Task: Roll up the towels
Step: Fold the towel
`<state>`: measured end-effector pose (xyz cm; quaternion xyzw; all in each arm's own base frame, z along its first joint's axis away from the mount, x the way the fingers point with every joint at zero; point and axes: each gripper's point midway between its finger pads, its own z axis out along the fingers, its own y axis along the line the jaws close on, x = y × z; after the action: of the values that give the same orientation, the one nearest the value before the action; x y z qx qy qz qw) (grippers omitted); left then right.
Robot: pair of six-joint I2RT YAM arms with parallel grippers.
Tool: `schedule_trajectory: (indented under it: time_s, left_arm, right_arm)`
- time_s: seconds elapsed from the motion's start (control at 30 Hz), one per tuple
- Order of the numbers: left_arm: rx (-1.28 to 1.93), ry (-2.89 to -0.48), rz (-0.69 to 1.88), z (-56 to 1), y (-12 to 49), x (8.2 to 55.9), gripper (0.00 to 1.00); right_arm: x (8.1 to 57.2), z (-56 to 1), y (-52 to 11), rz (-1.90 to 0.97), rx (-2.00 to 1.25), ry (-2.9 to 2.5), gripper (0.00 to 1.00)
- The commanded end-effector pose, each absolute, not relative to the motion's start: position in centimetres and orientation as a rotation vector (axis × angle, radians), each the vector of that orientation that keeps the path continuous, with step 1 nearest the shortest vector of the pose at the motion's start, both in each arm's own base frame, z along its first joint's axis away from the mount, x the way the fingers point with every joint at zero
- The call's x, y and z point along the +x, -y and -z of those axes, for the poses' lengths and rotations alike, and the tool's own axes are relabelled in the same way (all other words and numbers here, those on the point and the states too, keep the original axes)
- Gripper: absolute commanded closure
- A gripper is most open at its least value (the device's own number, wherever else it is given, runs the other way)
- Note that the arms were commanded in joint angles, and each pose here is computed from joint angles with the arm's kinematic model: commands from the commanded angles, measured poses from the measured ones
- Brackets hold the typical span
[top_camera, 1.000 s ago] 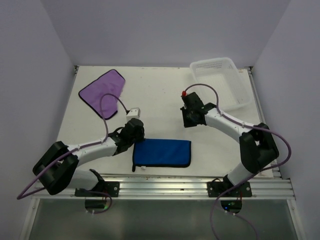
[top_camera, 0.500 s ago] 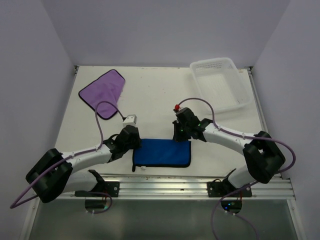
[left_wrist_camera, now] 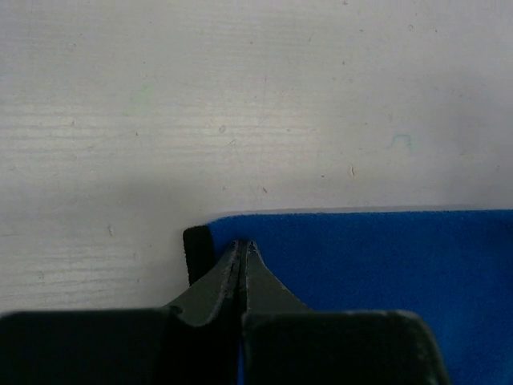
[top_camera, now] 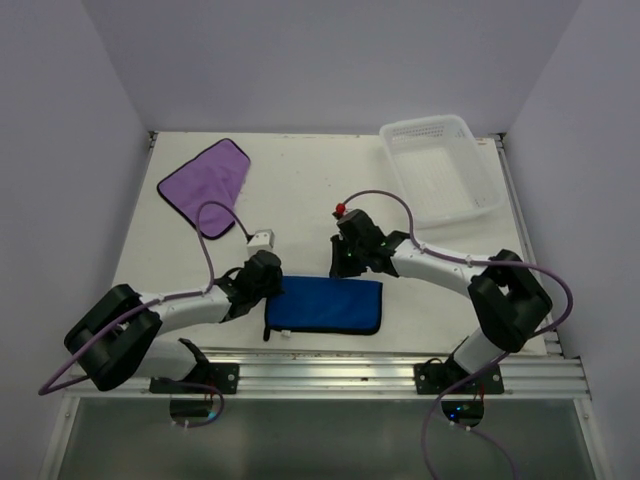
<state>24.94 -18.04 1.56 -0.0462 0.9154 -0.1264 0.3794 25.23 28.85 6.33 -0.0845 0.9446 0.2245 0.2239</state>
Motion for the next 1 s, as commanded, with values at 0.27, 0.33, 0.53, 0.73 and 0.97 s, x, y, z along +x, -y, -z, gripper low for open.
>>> schedule_trajectory:
  time_s: [0.27,0.33,0.53,0.73,0.97]
  left_arm:
    - [-0.174,-2.35,0.251,-0.4,16.8,24.9,1.0]
    - [-0.175,-2.357,0.243,-0.3,16.7,24.8,1.0]
    - [-0.177,-2.372,0.22,0.3,16.4,24.6,1.0]
    - [-0.187,-2.381,0.216,0.6,16.3,24.5,1.0]
    - [-0.189,-2.387,0.222,0.6,16.4,24.4,1.0]
  right_arm:
    - [22.2,-4.4,-27.6,-0.678,-0.151,-2.628,0.72]
    - [21.8,-4.0,-27.0,-0.661,-0.147,-2.635,0.7]
    - [20.2,-2.9,-24.3,-0.57,-0.128,-2.661,0.66]
    - [19.1,-3.2,-21.7,-0.492,-0.107,-2.654,0.38]
    - [19.3,-4.8,-21.1,-0.464,-0.106,-2.628,0.4]
